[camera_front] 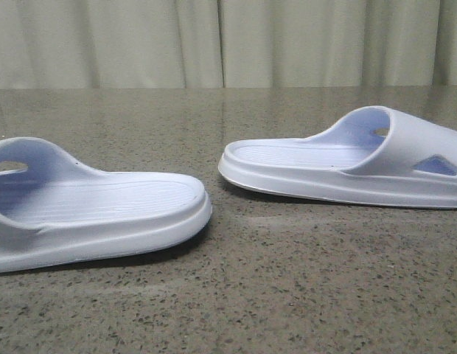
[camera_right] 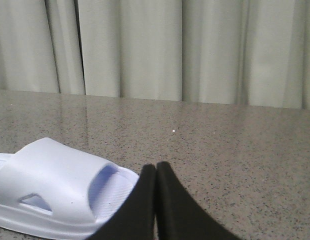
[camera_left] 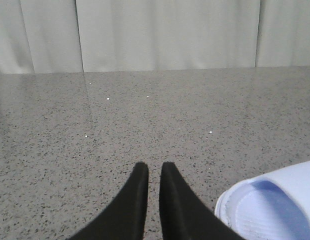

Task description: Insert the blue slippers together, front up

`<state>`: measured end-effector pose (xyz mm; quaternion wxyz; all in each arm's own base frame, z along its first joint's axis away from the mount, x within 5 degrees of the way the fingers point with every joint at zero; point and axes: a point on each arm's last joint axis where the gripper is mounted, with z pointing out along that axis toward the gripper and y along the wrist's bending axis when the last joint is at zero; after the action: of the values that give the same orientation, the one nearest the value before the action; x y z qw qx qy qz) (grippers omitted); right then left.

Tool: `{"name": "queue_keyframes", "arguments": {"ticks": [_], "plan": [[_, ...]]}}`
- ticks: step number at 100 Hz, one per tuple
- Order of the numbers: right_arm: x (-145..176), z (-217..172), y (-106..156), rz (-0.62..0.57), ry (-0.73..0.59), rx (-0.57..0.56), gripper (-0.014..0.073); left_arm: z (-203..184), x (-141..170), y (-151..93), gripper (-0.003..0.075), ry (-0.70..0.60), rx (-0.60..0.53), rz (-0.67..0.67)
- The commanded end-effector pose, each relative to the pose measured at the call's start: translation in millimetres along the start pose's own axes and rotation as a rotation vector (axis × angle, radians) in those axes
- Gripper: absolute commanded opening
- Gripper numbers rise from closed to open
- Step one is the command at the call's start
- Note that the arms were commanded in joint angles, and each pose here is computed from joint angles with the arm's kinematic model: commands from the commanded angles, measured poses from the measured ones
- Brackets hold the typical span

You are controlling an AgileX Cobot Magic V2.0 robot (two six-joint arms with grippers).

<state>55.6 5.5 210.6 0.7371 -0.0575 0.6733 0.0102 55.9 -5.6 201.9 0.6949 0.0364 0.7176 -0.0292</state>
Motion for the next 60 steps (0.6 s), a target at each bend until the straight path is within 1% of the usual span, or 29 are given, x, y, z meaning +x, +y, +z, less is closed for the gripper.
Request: {"name": "queue_keyframes", "arguments": {"ticks": [1, 7, 14, 24, 31, 41, 53, 60], "plan": [[-1.8, -1.6, 0.3, -0.007, -0.085, 0.004, -0.0107, -2.6, -8.8, 1.1, 0.0015, -0.133, -0.011, -0.051], [-3.0, -1.7, 0.2, -0.005, -0.085, 0.005, -0.0107, -2.9, -10.5, 1.3, 0.0015, -0.146, -0.008, -0.1], [-8.3, -2.3, -0.5, 0.0, -0.077, 0.008, -0.0106, -3.7, -14.2, 1.3, 0.0015, -0.157, 0.0, -0.203], [-20.1, -3.9, -2.1, 0.019, -0.037, 0.013, -0.0106, -6.0, -23.6, 0.8, 0.0015, -0.177, 0.027, -0.42], [-33.3, -5.1, -3.4, 0.029, -0.023, 0.016, -0.0106, -9.0, -34.6, -0.9, 0.0015, -0.185, 0.06, -0.537], [-60.1, -7.0, -5.1, 0.062, -0.036, 0.014, -0.0106, -13.4, -55.5, -4.0, 0.0015, -0.188, 0.105, -0.588], [-95.1, -6.8, -7.2, 0.092, -0.037, 0.009, -0.0106, -19.0, -90.9, -7.2, 0.0015, -0.201, 0.149, -0.581], [-115.1, -4.6, -8.5, 0.099, -0.01, 0.007, -0.0106, -18.5, -112.8, -10.2, 0.0015, -0.173, 0.178, -0.573]]}}
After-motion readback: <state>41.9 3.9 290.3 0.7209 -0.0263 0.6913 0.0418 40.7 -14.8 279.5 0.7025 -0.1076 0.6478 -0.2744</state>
